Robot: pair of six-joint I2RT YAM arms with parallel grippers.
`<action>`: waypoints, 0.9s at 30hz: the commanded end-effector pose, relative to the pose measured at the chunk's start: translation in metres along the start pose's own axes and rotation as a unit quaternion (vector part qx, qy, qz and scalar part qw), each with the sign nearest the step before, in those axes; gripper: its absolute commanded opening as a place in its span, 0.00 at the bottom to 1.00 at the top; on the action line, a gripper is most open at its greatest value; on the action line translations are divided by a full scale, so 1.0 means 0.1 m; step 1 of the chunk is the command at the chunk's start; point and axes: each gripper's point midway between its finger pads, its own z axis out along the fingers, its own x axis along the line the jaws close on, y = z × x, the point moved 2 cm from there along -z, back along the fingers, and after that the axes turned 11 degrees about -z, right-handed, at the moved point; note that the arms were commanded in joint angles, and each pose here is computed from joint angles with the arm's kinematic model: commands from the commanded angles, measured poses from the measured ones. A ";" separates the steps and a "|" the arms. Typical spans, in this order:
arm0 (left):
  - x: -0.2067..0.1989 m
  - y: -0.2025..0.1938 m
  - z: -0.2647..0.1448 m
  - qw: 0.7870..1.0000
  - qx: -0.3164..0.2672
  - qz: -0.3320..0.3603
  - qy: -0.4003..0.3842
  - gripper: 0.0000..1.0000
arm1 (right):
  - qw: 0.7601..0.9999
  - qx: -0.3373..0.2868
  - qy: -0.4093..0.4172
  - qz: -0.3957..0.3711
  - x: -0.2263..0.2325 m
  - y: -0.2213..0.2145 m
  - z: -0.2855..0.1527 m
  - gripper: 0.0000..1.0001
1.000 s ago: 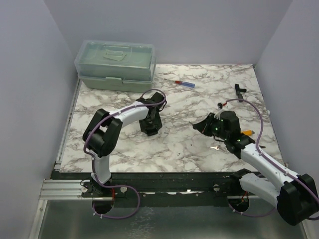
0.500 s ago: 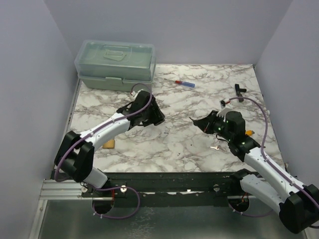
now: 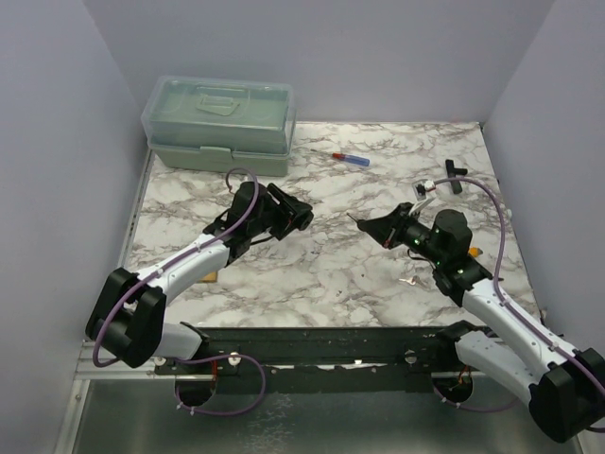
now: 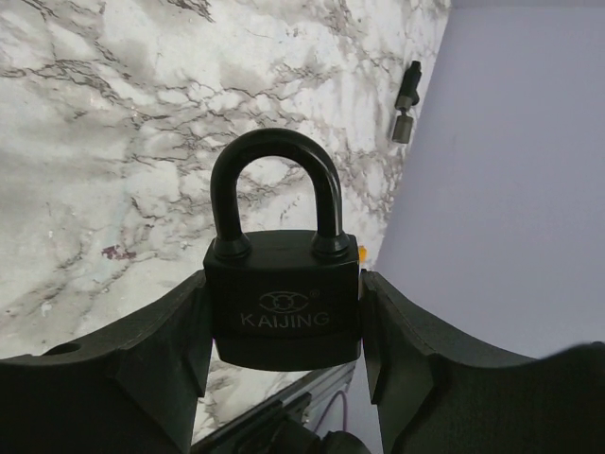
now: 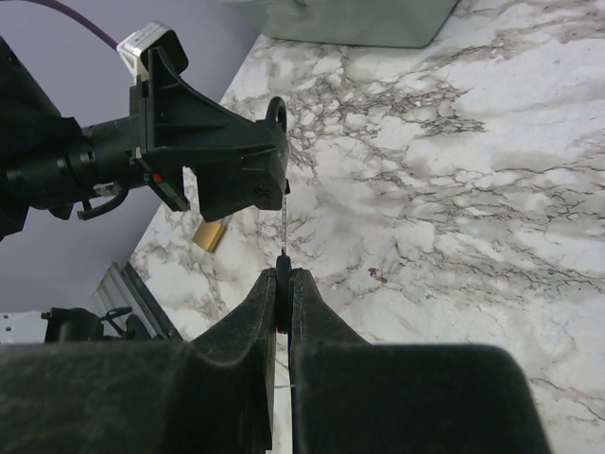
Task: Unlock with the key
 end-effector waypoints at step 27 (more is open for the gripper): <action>-0.12 -0.33 -0.46 0.969 0.235 -0.073 -0.003 0.00 | 0.999 0.037 0.031 0.001 0.68 -0.49 0.24 0.00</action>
